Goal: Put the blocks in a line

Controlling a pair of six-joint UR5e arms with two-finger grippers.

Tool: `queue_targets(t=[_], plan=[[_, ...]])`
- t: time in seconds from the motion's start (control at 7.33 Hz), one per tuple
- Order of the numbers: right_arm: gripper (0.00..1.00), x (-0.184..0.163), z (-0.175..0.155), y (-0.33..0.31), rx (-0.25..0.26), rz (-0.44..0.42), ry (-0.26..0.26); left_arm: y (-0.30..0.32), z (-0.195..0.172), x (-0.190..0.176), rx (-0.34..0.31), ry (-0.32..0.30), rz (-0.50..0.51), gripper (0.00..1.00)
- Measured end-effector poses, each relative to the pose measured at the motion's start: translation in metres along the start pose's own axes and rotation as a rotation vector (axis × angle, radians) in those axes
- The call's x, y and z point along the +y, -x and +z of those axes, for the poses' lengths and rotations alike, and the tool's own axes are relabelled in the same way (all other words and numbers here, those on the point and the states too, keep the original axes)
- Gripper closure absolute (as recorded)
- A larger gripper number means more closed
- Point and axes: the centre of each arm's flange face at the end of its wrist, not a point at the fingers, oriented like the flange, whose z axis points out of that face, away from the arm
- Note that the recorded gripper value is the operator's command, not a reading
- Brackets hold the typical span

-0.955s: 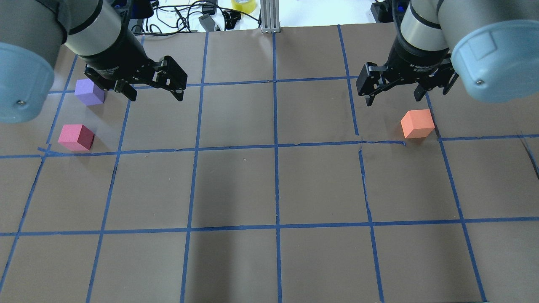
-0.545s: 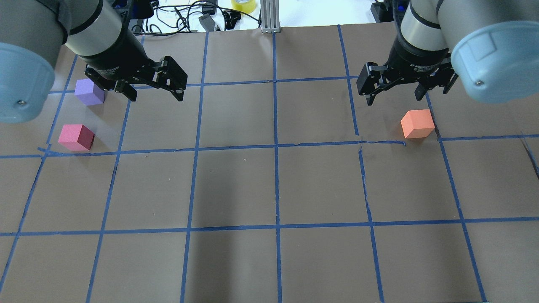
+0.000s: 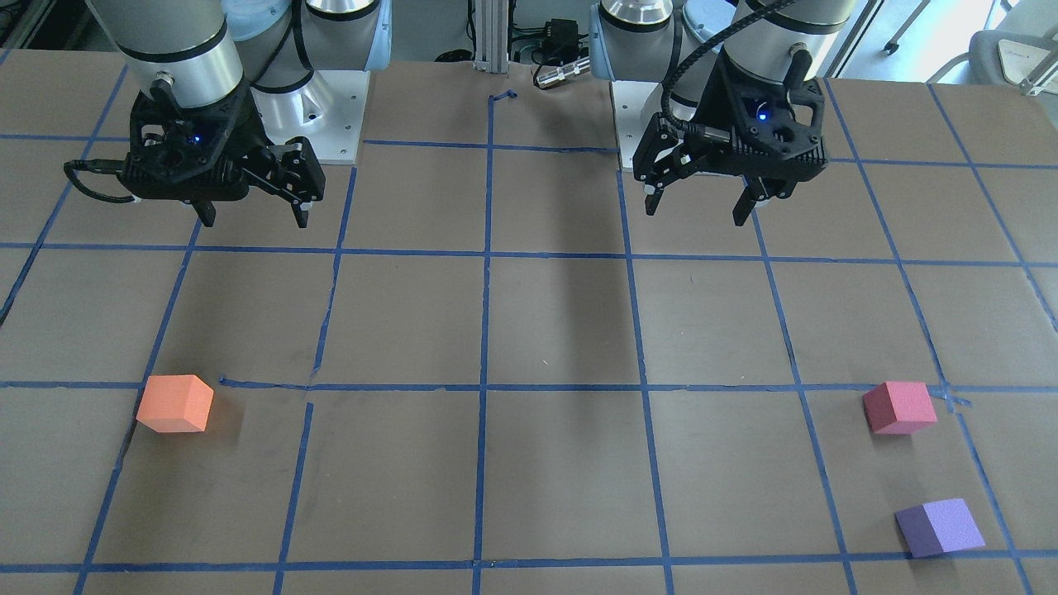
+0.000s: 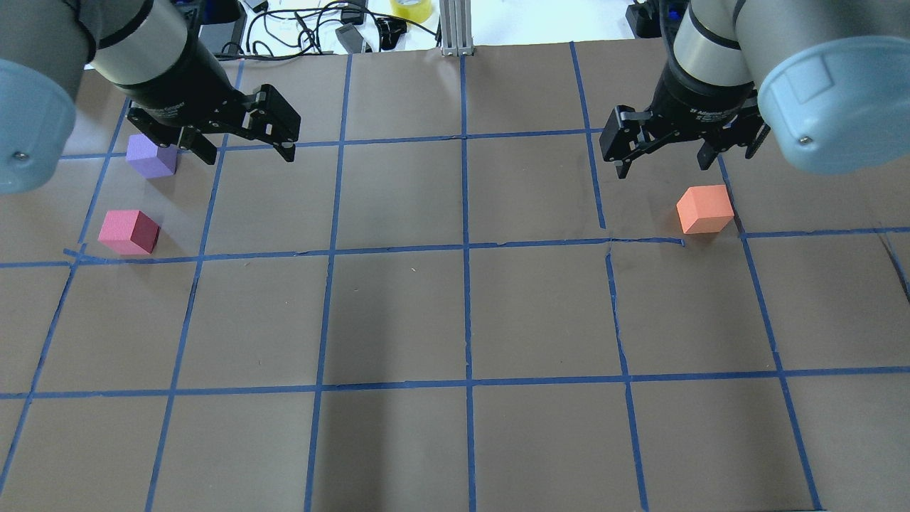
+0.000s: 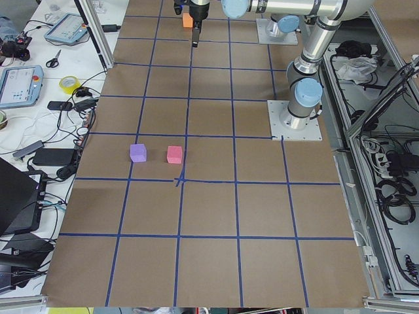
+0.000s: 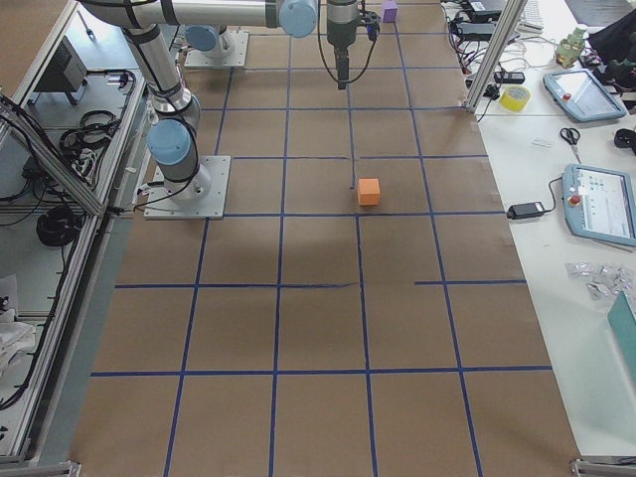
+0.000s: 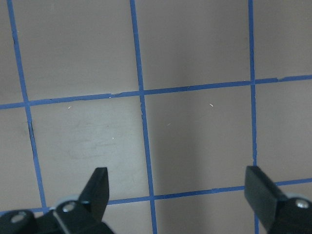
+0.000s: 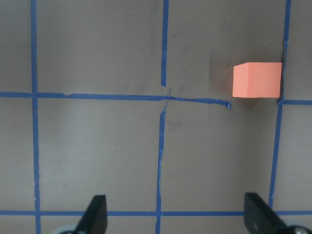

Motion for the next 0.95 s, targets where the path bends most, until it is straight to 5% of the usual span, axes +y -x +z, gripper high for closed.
queue_targets(t=[0.41, 0.95], plan=[[0.00, -0.005, 0.007, -0.011, 0.005, 0.003, 0.014, 0.008, -0.001, 0.001, 0.004, 0.014, -0.024, 0.00], [0.00, -0.029, 0.036, -0.109, 0.002, 0.023, 0.062, 0.003, -0.003, 0.006, 0.016, 0.021, -0.017, 0.00]])
